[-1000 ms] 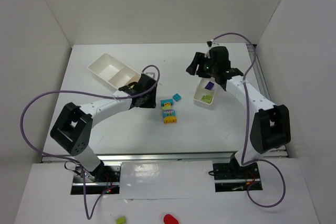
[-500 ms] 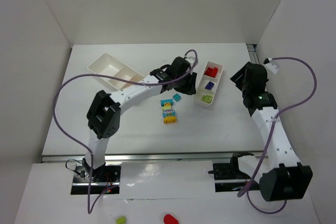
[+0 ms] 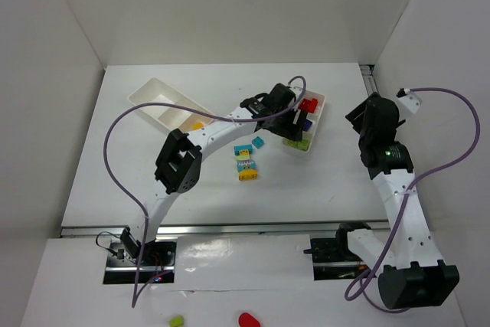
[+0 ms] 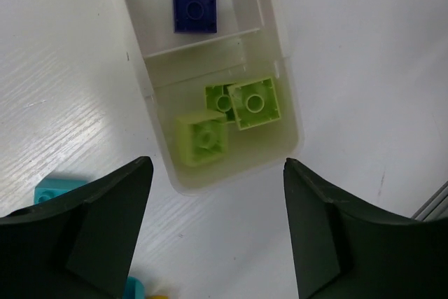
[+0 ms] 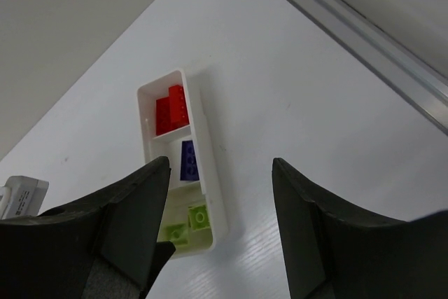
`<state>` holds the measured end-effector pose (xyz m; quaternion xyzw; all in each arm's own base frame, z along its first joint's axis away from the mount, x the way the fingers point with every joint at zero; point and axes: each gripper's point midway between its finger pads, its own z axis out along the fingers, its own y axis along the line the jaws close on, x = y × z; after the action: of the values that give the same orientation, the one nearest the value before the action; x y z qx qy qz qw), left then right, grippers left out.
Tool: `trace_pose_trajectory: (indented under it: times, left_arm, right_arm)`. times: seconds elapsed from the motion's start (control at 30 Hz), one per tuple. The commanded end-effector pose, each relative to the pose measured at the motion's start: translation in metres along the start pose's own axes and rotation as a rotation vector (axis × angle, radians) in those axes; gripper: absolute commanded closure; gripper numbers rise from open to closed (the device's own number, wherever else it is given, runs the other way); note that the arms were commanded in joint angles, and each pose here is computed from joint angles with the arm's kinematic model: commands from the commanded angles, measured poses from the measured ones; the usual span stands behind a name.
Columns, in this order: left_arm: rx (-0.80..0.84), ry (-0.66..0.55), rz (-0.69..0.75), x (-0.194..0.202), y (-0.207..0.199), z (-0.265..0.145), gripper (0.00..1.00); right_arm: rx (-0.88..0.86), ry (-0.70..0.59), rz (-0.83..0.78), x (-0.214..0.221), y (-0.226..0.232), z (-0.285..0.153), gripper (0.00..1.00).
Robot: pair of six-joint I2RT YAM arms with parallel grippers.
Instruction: Sort the legos into containers by color
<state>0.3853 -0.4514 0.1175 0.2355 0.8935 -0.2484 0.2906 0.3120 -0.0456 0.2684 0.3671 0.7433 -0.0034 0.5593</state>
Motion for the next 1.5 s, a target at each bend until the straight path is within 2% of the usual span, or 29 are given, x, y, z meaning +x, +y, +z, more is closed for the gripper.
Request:
trace_pose_trajectory:
  times: [0.0,0.1,0.17,0.27,0.33,0.37,0.4,0.43,0.47,0.5,0.57,0.6,0.63,0.77,0.9,0.97,1.13,1.17,1.2,1.23,1.37,1.47]
  left_arm:
    - [0.013,-0.018,0.003,-0.010,-0.004,-0.003,0.15]
    - [0.016,-0.028,0.005,-0.014,-0.006,-0.008,0.08]
    - [0.016,-0.055,0.007,-0.024,-0.010,-0.023,0.08]
    - [-0.035,-0.105,0.008,-0.039,-0.008,-0.062,0.14]
    - [-0.095,-0.091,-0.014,-0.030,0.015,-0.080,0.18]
    - [-0.102,-0.145,-0.041,-0.042,0.018,-0.113,0.19]
    - [-0.141,-0.155,-0.094,-0.043,0.041,-0.128,0.19]
    - [-0.158,-0.164,-0.111,-0.041,0.052,-0.141,0.19]
    - [-0.189,-0.130,-0.148,-0.022,0.070,-0.146,0.17]
    - [-0.208,-0.188,-0.187,-0.030,0.086,-0.179,0.15]
    - [-0.281,-0.179,-0.235,-0.009,0.114,-0.198,0.14]
    - [-0.309,-0.187,-0.250,-0.004,0.124,-0.210,0.13]
    - [-0.364,-0.224,-0.274,-0.002,0.140,-0.234,0.13]
    - [-0.484,-0.283,-0.339,0.008,0.173,-0.276,0.13]
    - [-0.516,-0.257,-0.436,0.028,0.200,-0.284,0.14]
    - [-0.475,-0.237,-0.479,0.034,0.204,-0.281,0.15]
    - [-0.454,-0.219,-0.519,0.042,0.211,-0.280,0.17]
    - [-0.442,-0.216,-0.519,0.042,0.209,-0.279,0.17]
    - [-0.449,-0.217,-0.516,0.042,0.213,-0.281,0.17]
    - [-0.439,-0.215,-0.516,0.042,0.211,-0.280,0.17]
    - [-0.427,-0.212,-0.514,0.042,0.212,-0.281,0.17]
    - [-0.413,-0.186,-0.510,0.045,0.212,-0.273,0.17]
  right_arm:
    - [-0.027,-0.036,-0.004,-0.013,0.004,-0.005,0.32]
    - [-0.054,-0.002,-0.035,-0.008,0.013,-0.001,0.32]
    - [-0.087,0.008,-0.040,-0.007,0.019,-0.002,0.32]
    - [-0.256,0.097,-0.117,0.016,0.046,0.001,0.32]
    - [-0.364,0.242,-0.172,0.050,0.062,0.006,0.32]
    - [-0.390,0.297,-0.182,0.065,0.067,0.008,0.32]
    - [-0.443,0.400,-0.215,0.092,0.076,0.010,0.31]
    - [-0.468,0.451,-0.229,0.107,0.082,0.009,0.30]
    - [-0.522,0.524,-0.278,0.136,0.092,-0.003,0.28]
    - [-0.538,0.580,-0.321,0.159,0.098,-0.007,0.25]
    - [-0.563,0.620,-0.394,0.189,0.109,-0.021,0.17]
    - [-0.611,0.653,-0.454,0.212,0.120,-0.041,0.14]
    - [-0.585,0.663,-0.496,0.226,0.119,-0.040,0.10]
    - [-0.605,0.681,-0.566,0.258,0.137,-0.055,0.07]
    - [-0.553,0.676,-0.607,0.273,0.162,-0.045,0.07]
    - [-0.516,0.714,-0.637,0.293,0.163,-0.033,0.08]
    - [-0.456,0.700,-0.636,0.302,0.181,-0.012,0.19]
    - [-0.433,0.693,-0.635,0.303,0.179,-0.003,0.24]
    - [-0.399,0.671,-0.648,0.300,0.177,0.004,0.40]
    - [-0.392,0.651,-0.646,0.296,0.184,0.007,0.42]
    - [-0.306,0.666,-0.742,0.299,0.165,0.032,0.46]
    - [-0.351,0.713,-0.797,0.311,0.162,0.030,0.46]
